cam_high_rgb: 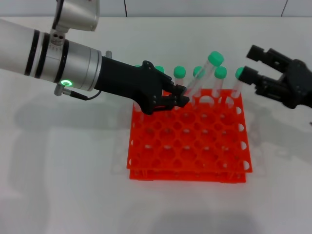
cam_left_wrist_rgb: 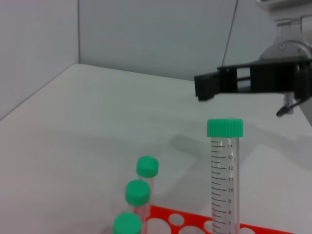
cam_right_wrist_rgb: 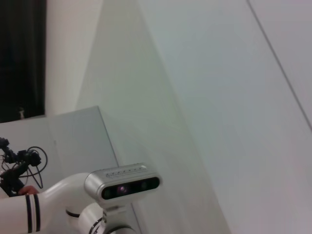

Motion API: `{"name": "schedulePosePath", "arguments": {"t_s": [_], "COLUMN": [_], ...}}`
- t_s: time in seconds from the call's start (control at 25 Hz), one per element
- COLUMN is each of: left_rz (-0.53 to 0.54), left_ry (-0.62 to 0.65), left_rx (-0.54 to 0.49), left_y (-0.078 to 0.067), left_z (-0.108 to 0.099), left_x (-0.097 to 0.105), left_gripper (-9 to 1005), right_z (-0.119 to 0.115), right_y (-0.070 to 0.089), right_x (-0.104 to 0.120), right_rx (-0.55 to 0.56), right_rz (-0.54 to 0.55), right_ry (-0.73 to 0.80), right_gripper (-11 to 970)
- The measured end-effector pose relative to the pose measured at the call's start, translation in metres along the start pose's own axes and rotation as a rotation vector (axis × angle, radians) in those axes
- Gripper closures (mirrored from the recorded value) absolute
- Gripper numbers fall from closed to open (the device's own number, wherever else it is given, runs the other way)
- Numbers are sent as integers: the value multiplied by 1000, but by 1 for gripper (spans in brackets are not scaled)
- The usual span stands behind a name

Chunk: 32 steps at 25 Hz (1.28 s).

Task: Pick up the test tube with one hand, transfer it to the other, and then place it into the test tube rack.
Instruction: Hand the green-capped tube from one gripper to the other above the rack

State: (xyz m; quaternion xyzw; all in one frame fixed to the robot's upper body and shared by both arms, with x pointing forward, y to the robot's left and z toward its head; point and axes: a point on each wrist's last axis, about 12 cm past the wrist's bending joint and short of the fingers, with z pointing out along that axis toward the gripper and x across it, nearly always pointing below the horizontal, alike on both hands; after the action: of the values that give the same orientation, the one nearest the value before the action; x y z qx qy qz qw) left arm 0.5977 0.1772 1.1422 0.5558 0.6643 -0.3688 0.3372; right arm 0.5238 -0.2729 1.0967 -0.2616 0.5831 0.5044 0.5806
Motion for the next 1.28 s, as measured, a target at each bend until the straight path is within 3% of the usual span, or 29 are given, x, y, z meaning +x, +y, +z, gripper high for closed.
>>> {"name": "schedulePosePath", "arguments": {"t_s": [0.4, 1.28], "left_rz": [47, 78], "left_ry": [3, 5], "left_rx": [4, 15], "left_y": [-2, -3], "left_z": [10, 15], "left_x": [-2, -5], "left_gripper": [802, 801], "right_z": [18, 34], "right_y": [7, 8], "right_x": [18, 25], "right_rx": [-18, -1], "right_rz": [-3, -61], "right_ry": [-10, -42], "right_gripper": [117, 134]}}
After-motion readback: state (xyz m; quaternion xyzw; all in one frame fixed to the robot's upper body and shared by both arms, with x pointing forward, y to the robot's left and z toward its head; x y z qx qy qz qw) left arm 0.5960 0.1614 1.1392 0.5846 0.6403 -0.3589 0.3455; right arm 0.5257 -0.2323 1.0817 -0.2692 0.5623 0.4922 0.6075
